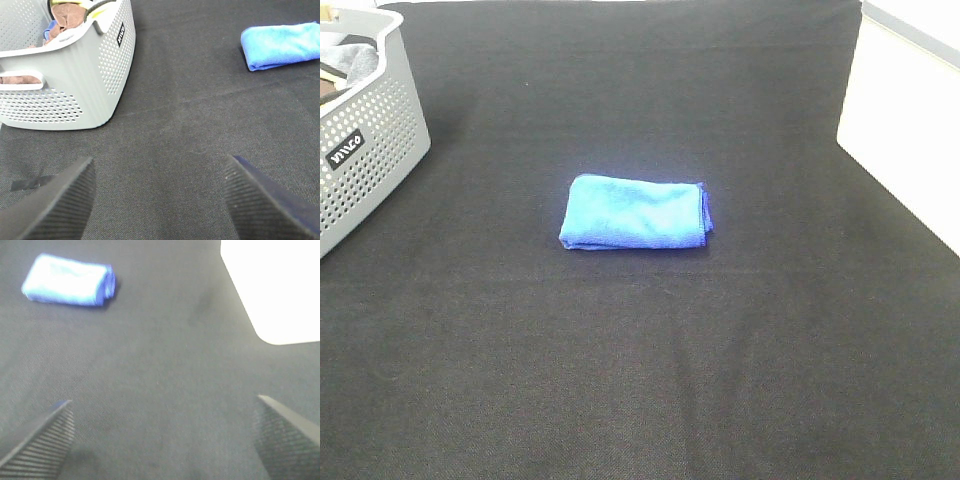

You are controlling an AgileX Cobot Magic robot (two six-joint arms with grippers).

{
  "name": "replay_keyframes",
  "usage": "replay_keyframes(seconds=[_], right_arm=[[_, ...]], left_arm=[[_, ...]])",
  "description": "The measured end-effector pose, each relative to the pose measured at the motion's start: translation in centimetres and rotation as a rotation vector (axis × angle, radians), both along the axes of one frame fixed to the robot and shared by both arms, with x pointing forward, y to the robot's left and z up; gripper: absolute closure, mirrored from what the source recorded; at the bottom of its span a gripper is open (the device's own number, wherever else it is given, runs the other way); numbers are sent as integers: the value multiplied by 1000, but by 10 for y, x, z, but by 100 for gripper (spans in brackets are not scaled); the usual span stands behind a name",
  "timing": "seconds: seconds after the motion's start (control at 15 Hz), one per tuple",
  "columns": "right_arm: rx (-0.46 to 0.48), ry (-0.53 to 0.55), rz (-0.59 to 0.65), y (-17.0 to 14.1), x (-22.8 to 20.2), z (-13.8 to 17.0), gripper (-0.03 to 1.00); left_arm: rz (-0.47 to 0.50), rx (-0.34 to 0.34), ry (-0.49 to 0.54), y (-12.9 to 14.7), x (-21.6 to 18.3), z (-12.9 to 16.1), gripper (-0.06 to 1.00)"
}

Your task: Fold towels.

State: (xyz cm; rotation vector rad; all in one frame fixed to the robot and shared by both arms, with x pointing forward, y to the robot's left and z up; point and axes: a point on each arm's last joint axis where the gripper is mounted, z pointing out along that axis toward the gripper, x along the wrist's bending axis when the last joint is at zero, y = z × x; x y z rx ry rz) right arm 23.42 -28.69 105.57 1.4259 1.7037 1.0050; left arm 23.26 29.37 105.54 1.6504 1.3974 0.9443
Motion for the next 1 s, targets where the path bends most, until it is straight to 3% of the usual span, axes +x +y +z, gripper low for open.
replay_keyframes(seconds=[1.0], right_arm=[[8, -22, 4, 1, -4, -1, 8]], left_arm=[[0, 1, -2, 0, 0, 0, 26]])
